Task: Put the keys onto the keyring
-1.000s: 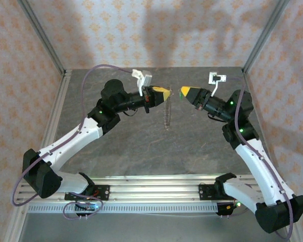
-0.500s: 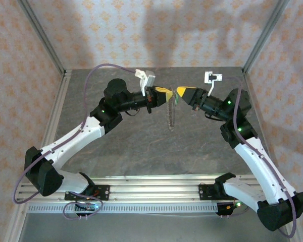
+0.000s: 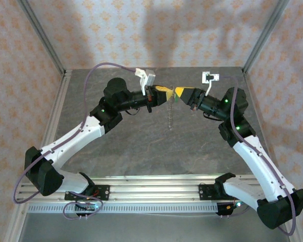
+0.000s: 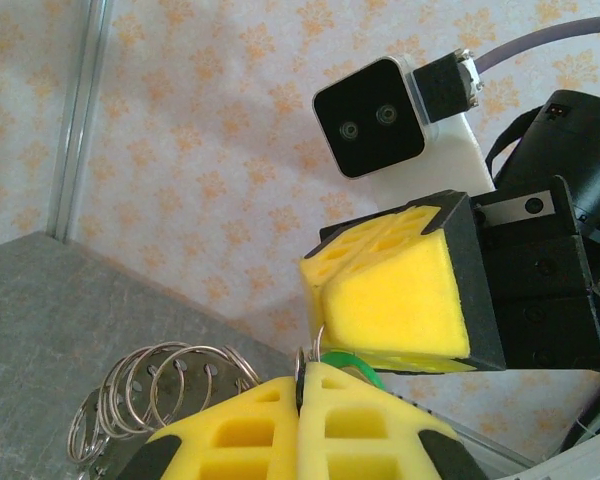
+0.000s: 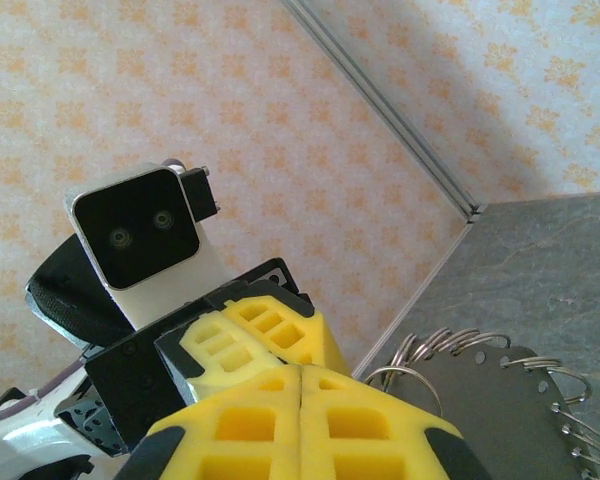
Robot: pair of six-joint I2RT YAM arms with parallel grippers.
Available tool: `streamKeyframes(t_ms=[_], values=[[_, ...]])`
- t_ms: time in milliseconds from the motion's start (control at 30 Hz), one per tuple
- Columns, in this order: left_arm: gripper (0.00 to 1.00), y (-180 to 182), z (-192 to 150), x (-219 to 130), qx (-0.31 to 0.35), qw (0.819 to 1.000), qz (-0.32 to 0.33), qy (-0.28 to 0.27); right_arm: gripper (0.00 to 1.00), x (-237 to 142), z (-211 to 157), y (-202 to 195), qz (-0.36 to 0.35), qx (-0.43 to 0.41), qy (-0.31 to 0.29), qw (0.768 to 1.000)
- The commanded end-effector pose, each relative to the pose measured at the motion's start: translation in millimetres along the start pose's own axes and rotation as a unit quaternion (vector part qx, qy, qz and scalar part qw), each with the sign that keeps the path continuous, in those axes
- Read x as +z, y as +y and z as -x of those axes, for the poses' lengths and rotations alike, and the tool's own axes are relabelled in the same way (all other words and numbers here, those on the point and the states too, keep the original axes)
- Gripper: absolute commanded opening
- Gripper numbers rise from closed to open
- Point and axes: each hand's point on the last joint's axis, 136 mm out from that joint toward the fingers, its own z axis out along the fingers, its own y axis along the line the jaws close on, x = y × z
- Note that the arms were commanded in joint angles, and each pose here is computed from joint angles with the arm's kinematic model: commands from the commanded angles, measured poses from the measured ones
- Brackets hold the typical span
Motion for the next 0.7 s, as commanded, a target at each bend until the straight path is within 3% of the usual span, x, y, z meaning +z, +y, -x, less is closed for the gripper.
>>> streamKeyframes(t_ms=[0,333,667], values=[[0.0,-19,25,0,0.035,0.999,-0.026,-0.027,0.0,-1,9,8,0.001,-0.022,-0.014,1.0],[0.0,-22,26,-2,0.037,0.999,-0.027,-0.03,0.0,-4,6,-19,-0.053,-0.018,-0.021,0.998],[0.0,-22,29,-4,0.04,0.998,-0.023,-0.038,0.0,-9,3,-27,-0.062,-0.007,-0.022,0.998]])
